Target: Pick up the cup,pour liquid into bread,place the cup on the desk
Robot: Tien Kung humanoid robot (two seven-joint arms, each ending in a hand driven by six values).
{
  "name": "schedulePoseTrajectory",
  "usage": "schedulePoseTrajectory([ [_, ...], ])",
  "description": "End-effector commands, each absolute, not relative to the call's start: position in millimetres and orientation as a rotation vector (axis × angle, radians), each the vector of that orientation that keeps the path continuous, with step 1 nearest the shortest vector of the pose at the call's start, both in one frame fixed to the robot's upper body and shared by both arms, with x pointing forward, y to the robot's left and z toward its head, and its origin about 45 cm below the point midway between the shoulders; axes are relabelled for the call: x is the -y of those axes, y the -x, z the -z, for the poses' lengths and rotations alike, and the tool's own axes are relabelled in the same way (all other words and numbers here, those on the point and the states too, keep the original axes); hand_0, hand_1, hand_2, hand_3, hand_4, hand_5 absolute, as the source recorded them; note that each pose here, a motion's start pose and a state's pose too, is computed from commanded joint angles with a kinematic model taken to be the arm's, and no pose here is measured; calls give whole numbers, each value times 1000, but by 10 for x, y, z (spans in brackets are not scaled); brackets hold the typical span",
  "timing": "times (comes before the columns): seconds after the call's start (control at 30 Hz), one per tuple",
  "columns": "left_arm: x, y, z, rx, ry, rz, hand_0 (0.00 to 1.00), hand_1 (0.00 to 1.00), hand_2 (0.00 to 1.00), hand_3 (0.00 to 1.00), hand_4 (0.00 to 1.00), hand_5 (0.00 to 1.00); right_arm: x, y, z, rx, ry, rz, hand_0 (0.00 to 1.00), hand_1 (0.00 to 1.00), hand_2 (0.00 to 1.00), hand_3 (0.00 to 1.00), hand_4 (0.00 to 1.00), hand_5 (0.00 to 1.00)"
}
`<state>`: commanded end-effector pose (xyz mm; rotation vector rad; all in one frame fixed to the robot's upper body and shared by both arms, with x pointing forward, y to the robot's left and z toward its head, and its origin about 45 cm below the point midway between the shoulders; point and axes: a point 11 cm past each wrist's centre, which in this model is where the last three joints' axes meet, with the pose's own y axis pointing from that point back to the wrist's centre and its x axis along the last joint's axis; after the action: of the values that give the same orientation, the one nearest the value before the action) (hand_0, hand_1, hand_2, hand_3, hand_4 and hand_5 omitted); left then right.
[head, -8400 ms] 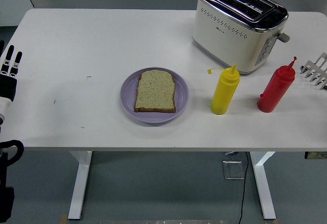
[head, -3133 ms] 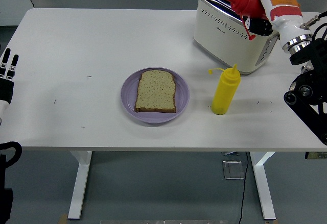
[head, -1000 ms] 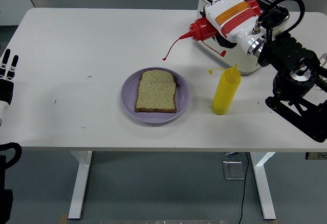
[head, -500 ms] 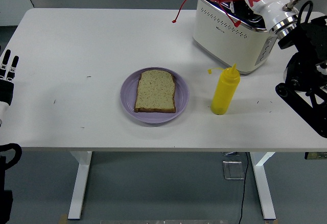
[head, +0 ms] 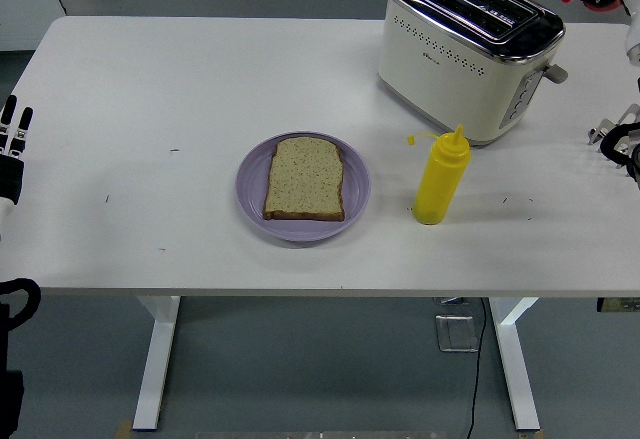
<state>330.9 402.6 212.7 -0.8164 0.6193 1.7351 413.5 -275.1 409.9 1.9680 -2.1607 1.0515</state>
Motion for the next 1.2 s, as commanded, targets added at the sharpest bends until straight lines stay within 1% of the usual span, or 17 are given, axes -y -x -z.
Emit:
schedulePoseTrajectory([
  [0.3,-4035,-3309,-2136,-616,820,-1737,781,735,739,694,514,982,2921,-4116,-3708,2335,-2212,-485,137,210,293,347,460,34],
  [0.5,-4031,-3311,-2137,-616,819,-1736,782,736,740,694,515,982,3023,-4053,-3362,2410,-2306,-114,138,208,294,347,456,37],
  [0.53,-4033,-3310,-2136,-616,819,-1736,782,740,743,699,514,982,3045,-4032,-3303,2412,-2303,-90,156,216,298,350,424,3],
  [0.7,-4031,-3310,-2136,-616,819,-1736,782,740,743,699,514,982,3113,-3953,-3109,2407,-2261,-100,156,216,298,350,424,3],
  [0.9,-4022,-3315,-2135,-617,817,-1733,784,741,745,702,516,986,3171,-3876,-2823,2382,-2161,-220,161,217,300,351,417,4],
  [0.93,-4022,-3315,-2136,-617,817,-1733,785,744,746,708,516,988,3177,-3867,-2793,2382,-2154,-240,163,218,302,352,401,11],
  [1.2,-4017,-3314,-2131,-618,816,-1733,786,745,747,708,518,989,3192,-3804,-2482,2399,-2124,-311,163,219,302,353,400,11],
])
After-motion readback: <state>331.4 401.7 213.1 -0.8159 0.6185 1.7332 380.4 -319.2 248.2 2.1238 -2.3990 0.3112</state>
